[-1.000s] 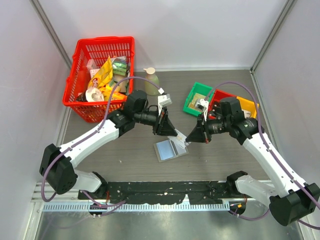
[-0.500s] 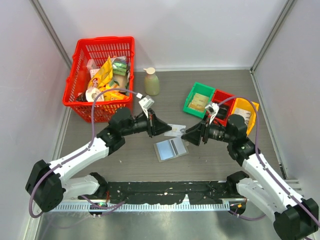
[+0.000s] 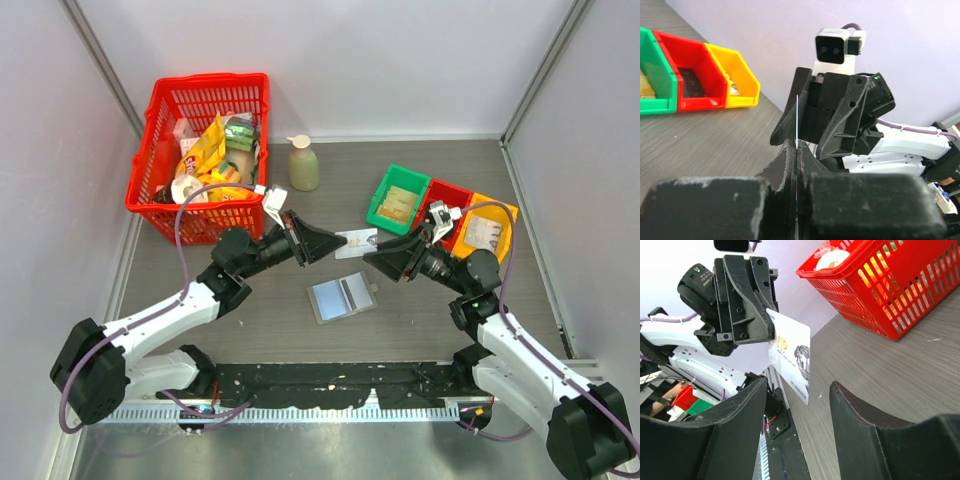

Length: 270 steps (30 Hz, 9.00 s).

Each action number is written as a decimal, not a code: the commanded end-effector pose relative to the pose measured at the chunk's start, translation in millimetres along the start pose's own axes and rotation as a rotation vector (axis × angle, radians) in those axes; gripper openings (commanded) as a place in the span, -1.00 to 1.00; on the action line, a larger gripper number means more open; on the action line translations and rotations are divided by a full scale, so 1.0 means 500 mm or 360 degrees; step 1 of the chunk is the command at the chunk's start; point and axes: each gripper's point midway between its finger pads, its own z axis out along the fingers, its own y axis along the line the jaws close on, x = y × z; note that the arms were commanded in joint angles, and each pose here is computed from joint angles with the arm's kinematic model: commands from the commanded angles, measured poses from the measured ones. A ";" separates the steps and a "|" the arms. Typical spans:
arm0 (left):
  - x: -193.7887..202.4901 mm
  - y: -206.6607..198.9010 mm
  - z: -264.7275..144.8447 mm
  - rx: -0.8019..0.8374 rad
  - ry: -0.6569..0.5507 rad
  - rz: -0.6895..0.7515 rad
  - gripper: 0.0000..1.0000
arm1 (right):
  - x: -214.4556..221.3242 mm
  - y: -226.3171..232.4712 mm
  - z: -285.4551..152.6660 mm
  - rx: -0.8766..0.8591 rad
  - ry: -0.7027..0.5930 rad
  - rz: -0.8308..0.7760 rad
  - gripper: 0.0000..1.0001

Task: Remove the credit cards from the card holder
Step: Remove the credit card from the card holder, then place the credit card in the storage box, then remove the credit card from the card holder.

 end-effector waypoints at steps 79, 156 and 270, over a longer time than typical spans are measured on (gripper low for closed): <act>-0.123 0.174 -0.389 -0.1549 0.0033 0.0725 0.99 | -0.149 -0.596 -0.538 0.2413 -0.0088 0.0570 -0.04; 0.403 0.348 -0.180 -0.1614 0.0804 -0.0083 -0.81 | 0.306 -0.184 0.000 0.0966 0.0926 0.0016 -0.08; 0.401 0.338 -0.198 -0.1581 0.0596 -0.0273 -1.00 | 0.389 -0.220 -0.003 0.0686 0.0579 0.0613 -0.48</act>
